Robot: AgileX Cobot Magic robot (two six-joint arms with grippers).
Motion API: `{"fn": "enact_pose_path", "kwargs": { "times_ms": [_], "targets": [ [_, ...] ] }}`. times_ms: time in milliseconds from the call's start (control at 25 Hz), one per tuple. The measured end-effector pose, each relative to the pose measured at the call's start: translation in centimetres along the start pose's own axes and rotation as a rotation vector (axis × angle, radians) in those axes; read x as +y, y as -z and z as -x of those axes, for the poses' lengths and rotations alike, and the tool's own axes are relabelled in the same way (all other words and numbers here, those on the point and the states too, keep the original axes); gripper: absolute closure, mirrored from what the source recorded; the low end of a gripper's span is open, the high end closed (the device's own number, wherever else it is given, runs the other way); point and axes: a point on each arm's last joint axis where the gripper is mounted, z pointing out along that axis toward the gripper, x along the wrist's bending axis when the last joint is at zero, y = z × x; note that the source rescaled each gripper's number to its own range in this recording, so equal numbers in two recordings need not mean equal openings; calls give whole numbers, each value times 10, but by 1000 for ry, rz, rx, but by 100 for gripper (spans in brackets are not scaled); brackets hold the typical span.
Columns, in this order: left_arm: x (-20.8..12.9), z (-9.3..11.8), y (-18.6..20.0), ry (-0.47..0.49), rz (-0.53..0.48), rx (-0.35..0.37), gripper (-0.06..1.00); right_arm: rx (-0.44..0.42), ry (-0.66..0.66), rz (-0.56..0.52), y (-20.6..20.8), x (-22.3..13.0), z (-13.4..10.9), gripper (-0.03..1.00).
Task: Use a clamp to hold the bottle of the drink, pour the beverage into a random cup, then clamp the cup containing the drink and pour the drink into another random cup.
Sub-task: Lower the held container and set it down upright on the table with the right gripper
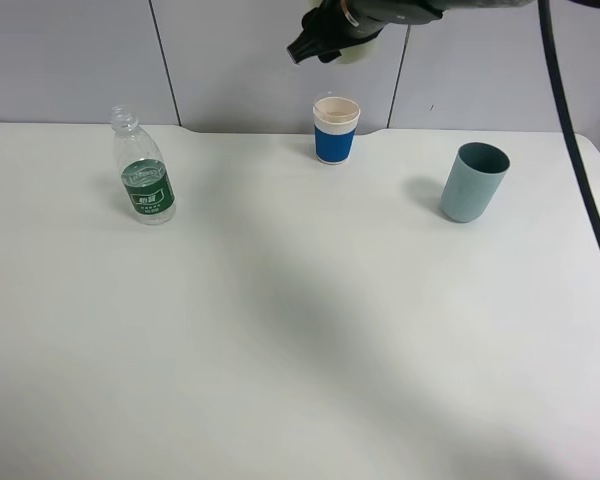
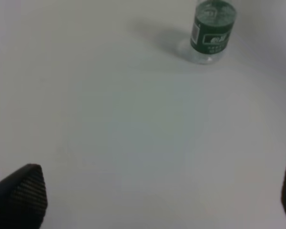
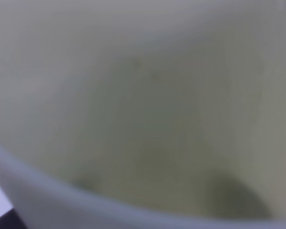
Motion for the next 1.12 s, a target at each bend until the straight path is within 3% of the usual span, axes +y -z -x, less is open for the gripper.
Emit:
{"fn": "enact_pose_path", "kwargs": {
  "times_ms": [560, 760, 1120],
  "targets": [
    [0, 0, 0, 0, 0, 0, -5, 408, 1, 164, 37, 20, -68, 97],
    [0, 0, 0, 0, 0, 0, -5, 501, -35, 250, 43, -11, -86, 97],
    [0, 0, 0, 0, 0, 0, -5, 577, -77, 380, 51, -89, -111, 97]
  ]
}}
